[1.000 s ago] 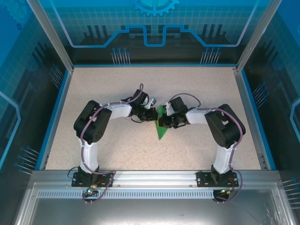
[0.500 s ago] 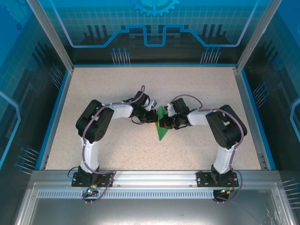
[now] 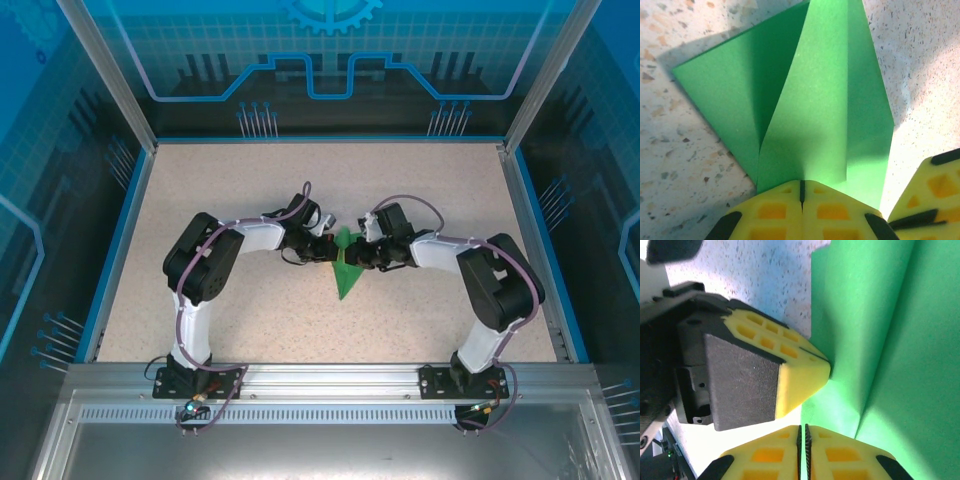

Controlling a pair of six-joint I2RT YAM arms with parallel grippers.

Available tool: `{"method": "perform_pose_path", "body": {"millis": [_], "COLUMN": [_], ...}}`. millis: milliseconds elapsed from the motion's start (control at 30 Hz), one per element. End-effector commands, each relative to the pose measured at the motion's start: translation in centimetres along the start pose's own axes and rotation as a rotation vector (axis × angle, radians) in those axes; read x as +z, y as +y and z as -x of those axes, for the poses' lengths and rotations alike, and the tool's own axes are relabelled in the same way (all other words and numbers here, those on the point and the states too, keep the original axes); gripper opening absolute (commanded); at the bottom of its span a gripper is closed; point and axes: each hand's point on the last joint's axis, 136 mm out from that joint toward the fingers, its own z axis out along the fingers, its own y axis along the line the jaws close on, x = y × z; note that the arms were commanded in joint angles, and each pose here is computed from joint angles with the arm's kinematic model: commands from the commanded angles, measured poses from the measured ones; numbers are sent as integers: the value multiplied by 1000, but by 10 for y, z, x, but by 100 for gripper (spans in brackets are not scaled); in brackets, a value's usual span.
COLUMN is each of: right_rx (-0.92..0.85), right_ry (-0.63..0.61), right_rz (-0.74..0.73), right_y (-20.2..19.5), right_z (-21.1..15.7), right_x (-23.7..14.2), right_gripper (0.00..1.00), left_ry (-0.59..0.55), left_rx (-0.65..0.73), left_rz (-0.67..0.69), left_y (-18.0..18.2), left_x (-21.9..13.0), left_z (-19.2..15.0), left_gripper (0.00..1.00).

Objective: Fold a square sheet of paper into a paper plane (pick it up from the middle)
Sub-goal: Fourth fold the wing at the center of the table.

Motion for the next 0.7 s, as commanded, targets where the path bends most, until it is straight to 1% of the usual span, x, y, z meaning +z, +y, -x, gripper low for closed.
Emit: {"method": "perform_pose_path", "body": {"millis": [0,267,533,667], "right_rx": [-17,-19,-13,-12], "right_ry": [-14,-15,9,18], "right_rz": [-24,-56,-68,-123], "right_y": [1,-6,-15,-27], "right_z": [15,37,45,46], "right_x": [-6,4,21,24], "right_gripper": [13,12,12,12], "left_ry": [59,52,46,44], "left_rx": [-6,11,24,28], "left_rz": [54,39,26,20], "left_y": [15,9,4,1], "left_x": [11,8,5,4], "left_z": [-15,-14,-13,-12], "left_gripper": [0,0,0,0]}}
